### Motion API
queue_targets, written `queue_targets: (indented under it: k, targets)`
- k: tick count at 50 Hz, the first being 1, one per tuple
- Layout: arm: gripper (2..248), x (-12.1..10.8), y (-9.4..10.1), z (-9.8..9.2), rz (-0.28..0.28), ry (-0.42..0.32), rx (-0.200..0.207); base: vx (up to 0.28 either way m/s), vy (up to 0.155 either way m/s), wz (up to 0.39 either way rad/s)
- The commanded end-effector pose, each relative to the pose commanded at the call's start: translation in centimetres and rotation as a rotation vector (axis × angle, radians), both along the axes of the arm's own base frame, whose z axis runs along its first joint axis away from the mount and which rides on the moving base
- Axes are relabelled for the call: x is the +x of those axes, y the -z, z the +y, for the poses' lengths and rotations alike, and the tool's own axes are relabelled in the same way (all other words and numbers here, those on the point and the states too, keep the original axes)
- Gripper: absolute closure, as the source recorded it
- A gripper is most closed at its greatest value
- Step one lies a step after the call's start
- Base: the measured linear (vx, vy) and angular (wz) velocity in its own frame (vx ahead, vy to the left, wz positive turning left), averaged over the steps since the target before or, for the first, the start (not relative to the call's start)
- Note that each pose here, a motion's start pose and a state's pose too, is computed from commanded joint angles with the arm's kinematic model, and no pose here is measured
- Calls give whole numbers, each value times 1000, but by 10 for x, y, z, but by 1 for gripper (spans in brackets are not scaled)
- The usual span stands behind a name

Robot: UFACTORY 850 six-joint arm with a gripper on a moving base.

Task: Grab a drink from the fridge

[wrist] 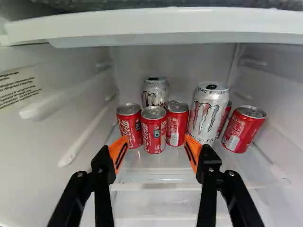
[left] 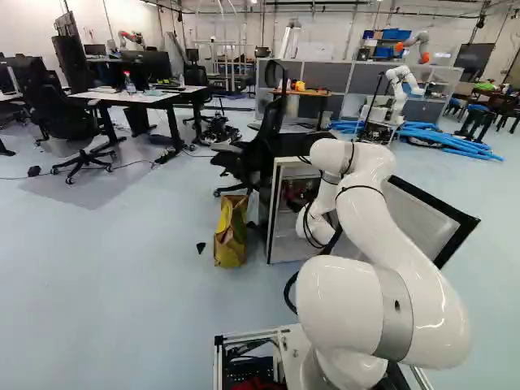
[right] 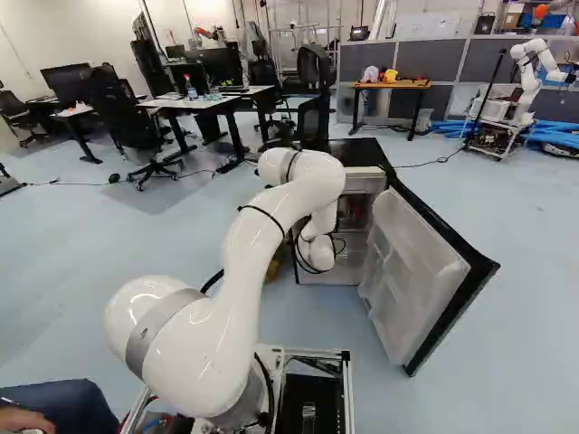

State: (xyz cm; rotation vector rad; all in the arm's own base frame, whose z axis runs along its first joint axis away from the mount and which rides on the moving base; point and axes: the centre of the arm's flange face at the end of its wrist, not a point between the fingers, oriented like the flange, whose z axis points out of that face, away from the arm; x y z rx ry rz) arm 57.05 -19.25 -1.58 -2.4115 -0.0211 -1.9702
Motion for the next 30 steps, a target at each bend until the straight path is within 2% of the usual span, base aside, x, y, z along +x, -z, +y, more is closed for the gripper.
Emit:
queue_targets:
  k: [30]
  targets:
    - [75, 5, 10, 0, 74, -6, -7, 0, 0, 0]
